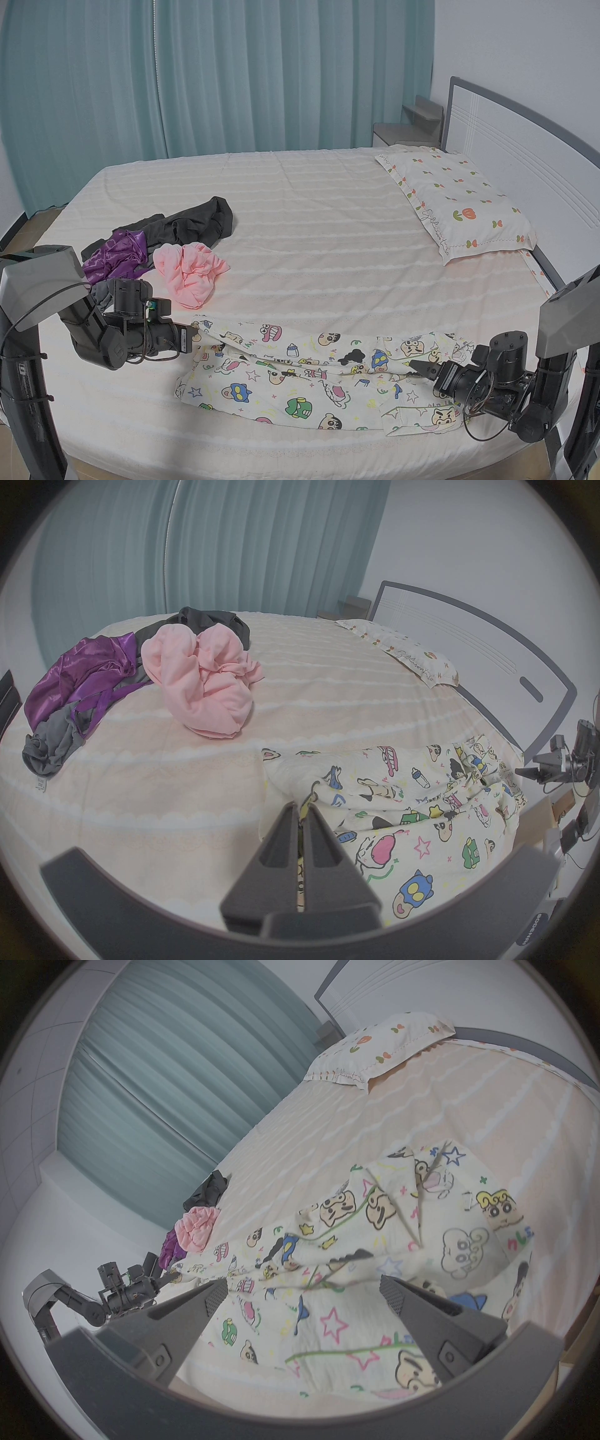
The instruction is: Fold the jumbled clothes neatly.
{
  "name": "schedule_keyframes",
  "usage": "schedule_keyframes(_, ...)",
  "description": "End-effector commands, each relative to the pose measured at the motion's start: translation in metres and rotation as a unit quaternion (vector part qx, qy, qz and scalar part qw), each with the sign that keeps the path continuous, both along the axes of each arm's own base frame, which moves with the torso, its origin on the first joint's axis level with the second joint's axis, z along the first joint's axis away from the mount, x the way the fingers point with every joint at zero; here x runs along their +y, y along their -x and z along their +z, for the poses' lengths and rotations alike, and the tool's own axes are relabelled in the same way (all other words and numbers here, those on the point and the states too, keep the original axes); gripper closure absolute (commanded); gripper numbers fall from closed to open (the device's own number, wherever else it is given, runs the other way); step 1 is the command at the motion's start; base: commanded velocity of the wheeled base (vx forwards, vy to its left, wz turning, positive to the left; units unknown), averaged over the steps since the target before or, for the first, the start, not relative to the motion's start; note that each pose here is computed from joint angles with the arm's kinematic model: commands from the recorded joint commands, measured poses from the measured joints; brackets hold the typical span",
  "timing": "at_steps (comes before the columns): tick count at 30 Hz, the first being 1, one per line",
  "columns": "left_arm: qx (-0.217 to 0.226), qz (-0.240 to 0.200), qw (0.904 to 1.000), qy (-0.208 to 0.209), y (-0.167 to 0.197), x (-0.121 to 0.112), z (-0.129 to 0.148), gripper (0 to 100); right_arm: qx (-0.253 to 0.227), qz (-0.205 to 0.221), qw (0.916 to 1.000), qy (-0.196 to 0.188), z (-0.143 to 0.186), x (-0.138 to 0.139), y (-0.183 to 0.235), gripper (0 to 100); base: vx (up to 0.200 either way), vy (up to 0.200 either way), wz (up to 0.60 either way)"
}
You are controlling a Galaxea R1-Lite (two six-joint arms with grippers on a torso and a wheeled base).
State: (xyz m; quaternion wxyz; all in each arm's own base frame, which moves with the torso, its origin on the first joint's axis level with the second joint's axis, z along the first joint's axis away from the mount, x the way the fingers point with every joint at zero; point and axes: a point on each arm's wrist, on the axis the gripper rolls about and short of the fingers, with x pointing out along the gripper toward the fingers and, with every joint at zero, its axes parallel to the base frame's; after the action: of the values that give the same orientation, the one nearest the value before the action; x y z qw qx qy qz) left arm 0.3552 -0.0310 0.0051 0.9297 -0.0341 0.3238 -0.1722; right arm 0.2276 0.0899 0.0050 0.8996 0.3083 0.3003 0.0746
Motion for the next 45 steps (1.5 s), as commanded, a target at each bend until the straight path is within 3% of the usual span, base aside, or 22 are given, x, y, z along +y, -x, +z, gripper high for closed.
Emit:
schedule_keyframes(1, 0.003, 0.002, 1.0, 0.0, 0.002, 0.002, 0.0, 100, -0.01, -0.03, 0.9994, 0.012, -0.012, -0.012, -0.025, 0, 0.0, 0.0, 0.0)
schedule_keyframes(4, 0.003, 0.003, 1.0, 0.001, 0.003, 0.002, 0.0, 100, 0.003, -0.043, 0.9985, 0.035, -0.023, -0.024, -0.035, 0, 0.0, 0.0, 0.0)
schedule_keyframes(11, 0.011, 0.005, 0.9999, 0.003, 0.006, 0.003, -0.002, 100, 0.02, -0.049, 0.9975, 0.047, -0.036, -0.032, -0.045, 0, 0.0, 0.0, 0.0)
schedule_keyframes(27, 0.015, 0.006, 0.9999, 0.003, 0.008, 0.003, -0.005, 100, 0.023, 0.018, 0.9989, 0.037, -0.047, -0.032, -0.058, 0, 0.0, 0.0, 0.0)
schedule_keyframes(32, 0.015, 0.006, 0.9999, 0.003, 0.008, 0.003, -0.004, 100, 0.033, 0.033, 0.9974, 0.055, -0.056, -0.03, -0.065, 0, 0.0, 0.0, 0.0)
schedule_keyframes(45, 0.016, 0.005, 0.9999, 0.003, 0.008, 0.003, -0.006, 100, 0.027, 0.034, 0.9968, 0.068, -0.057, -0.033, -0.076, 0, 0.0, 0.0, 0.0)
